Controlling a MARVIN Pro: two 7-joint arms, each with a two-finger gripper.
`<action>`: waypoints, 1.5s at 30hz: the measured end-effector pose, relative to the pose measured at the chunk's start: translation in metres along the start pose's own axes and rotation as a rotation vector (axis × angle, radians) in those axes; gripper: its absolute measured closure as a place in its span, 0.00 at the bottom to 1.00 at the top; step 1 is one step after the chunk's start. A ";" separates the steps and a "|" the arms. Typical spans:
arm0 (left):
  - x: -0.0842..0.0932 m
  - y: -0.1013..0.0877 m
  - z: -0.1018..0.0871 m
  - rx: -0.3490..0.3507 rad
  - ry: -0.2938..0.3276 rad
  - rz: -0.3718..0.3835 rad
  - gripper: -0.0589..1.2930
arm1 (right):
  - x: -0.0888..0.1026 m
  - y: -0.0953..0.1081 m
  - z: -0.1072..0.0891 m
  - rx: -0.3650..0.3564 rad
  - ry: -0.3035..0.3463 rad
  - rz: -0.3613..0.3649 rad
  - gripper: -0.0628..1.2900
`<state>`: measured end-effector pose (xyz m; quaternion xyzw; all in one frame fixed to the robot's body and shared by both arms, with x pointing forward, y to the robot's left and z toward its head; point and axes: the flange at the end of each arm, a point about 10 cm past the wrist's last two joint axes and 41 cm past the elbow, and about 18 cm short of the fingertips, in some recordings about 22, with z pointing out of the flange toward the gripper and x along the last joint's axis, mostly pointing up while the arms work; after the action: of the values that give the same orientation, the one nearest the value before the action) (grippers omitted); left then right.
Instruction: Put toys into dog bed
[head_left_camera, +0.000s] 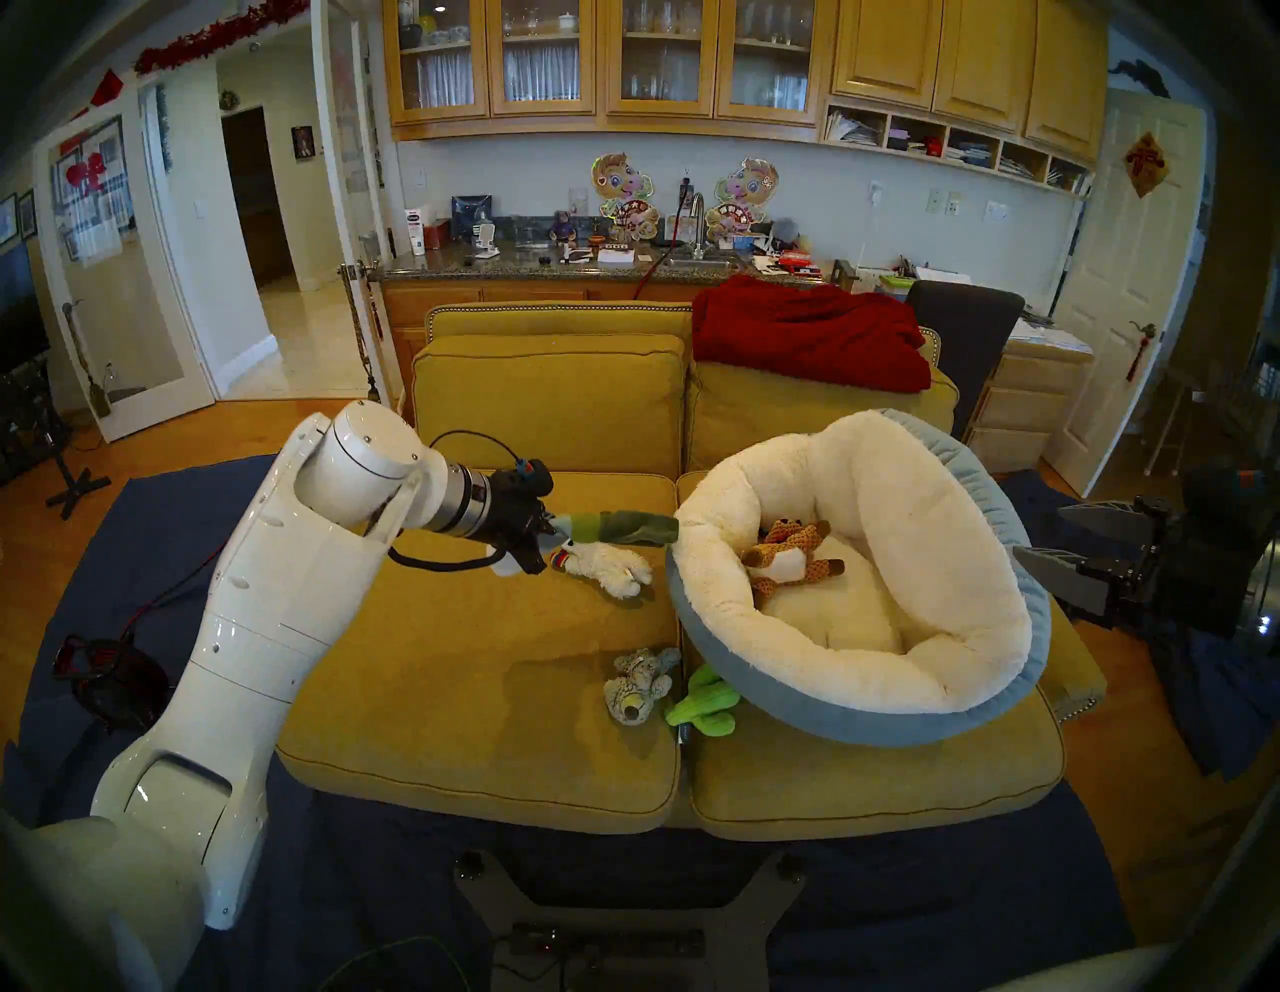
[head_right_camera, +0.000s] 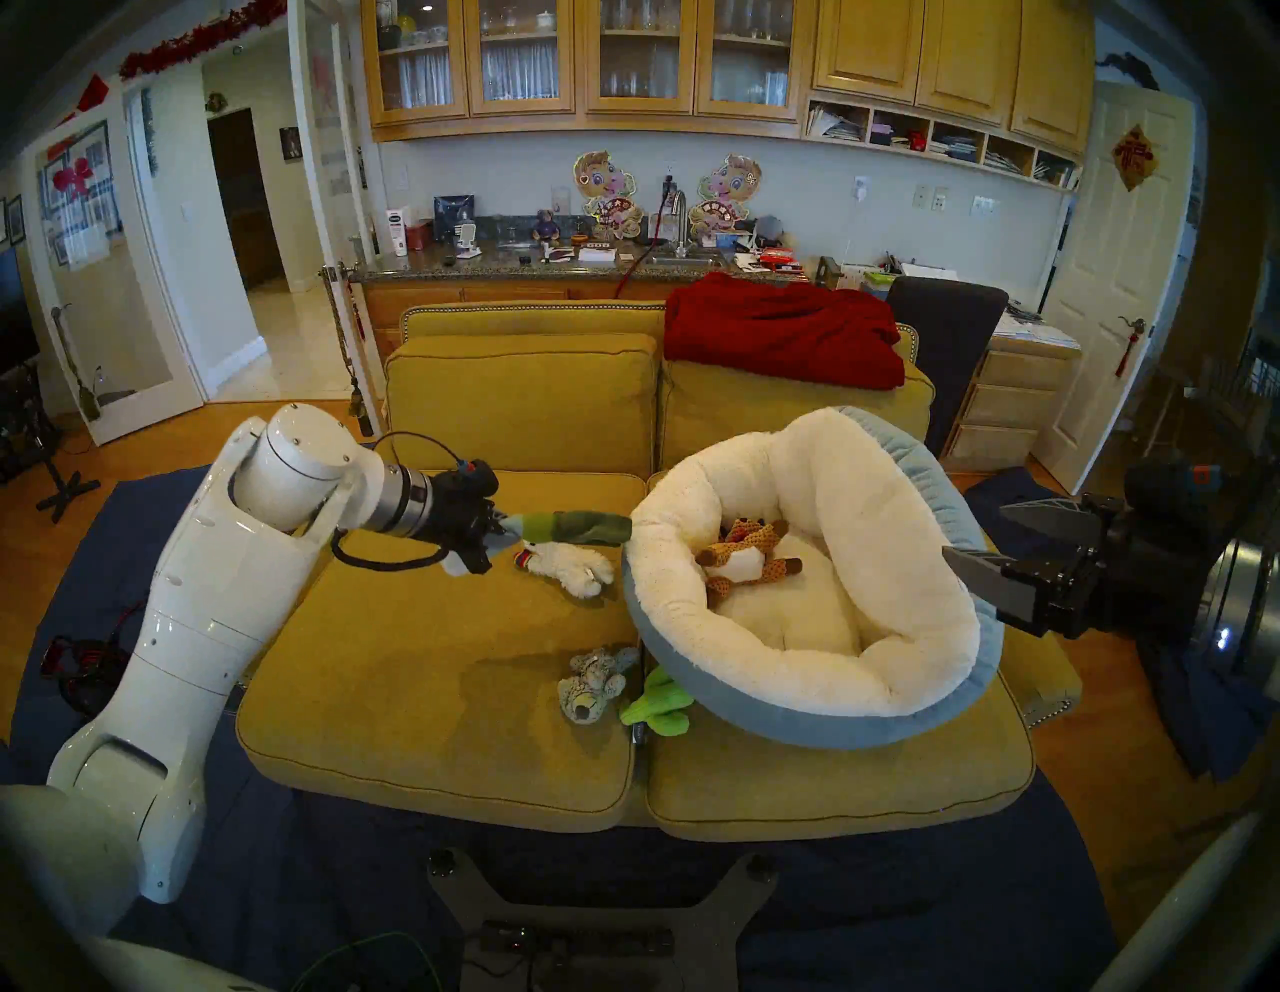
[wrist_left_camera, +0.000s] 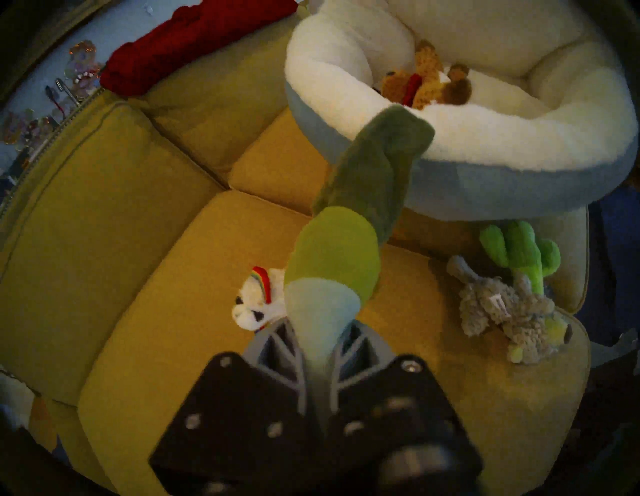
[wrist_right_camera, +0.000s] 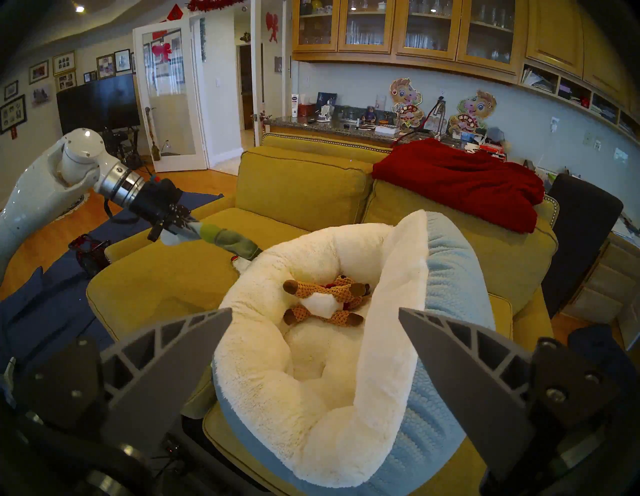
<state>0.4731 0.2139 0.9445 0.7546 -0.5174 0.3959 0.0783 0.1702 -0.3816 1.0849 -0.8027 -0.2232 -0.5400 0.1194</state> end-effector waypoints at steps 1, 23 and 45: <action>0.002 -0.001 -0.001 0.004 0.004 0.003 0.92 | 0.000 0.000 0.000 0.000 0.000 0.000 0.02; 0.116 0.035 0.036 -0.050 0.160 0.227 0.92 | 0.000 0.000 0.000 0.000 0.000 0.000 0.02; 0.179 0.083 0.102 -0.208 0.265 0.384 0.92 | 0.000 0.000 0.000 0.000 0.000 0.000 0.02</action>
<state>0.4828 -0.0062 0.9729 0.5719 -0.6745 0.4435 0.1459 0.1702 -0.3816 1.0850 -0.8027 -0.2232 -0.5400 0.1192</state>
